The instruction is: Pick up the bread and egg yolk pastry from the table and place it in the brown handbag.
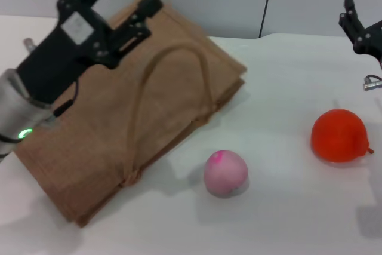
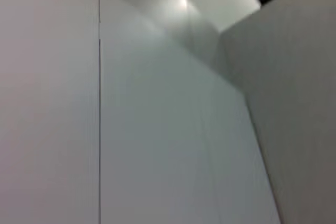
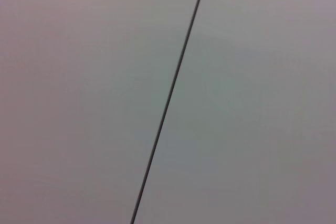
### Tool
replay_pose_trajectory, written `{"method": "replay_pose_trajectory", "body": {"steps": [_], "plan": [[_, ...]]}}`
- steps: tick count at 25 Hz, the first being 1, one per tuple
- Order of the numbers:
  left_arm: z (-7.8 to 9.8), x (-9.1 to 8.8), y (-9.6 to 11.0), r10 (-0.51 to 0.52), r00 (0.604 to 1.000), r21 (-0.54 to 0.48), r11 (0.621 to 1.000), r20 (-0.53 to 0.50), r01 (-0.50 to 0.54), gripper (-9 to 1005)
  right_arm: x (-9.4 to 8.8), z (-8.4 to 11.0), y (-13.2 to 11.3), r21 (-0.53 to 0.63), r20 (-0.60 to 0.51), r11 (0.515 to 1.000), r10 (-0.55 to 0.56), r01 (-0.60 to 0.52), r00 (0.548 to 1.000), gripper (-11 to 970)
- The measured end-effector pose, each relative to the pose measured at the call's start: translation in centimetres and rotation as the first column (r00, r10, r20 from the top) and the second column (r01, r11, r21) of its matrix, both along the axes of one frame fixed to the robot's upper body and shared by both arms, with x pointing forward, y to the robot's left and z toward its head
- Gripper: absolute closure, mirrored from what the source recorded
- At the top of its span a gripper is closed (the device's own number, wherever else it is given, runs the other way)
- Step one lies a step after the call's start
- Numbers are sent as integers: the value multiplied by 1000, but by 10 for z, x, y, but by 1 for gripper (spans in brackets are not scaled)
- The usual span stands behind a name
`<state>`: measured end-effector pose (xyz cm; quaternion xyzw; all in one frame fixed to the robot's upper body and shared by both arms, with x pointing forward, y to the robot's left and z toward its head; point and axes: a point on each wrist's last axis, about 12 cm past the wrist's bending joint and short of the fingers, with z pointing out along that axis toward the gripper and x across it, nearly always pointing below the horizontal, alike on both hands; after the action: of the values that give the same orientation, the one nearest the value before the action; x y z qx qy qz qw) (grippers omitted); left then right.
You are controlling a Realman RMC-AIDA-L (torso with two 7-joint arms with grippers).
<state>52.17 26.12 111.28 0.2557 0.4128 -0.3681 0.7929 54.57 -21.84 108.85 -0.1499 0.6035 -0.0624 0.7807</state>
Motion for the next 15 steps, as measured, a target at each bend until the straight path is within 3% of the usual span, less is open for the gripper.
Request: {"method": "replay_pose_trajectory", "body": {"steps": [5, 9, 15], "plan": [[2, -5, 13, 36, 999, -31, 999, 17, -36, 227, 0, 0, -3, 4, 8, 1000, -8, 7, 1000, 67], [-2, -12, 26, 178, 983, -81, 981, 34, -175, 227, -3, 0, -9, 47, 47, 998, -34, 31, 998, 67], [-17, -23, 47, 502, 864, -205, 841, -45, -500, 228, -9, -11, -35, 161, 85, 985, -77, 62, 993, 67]]}}
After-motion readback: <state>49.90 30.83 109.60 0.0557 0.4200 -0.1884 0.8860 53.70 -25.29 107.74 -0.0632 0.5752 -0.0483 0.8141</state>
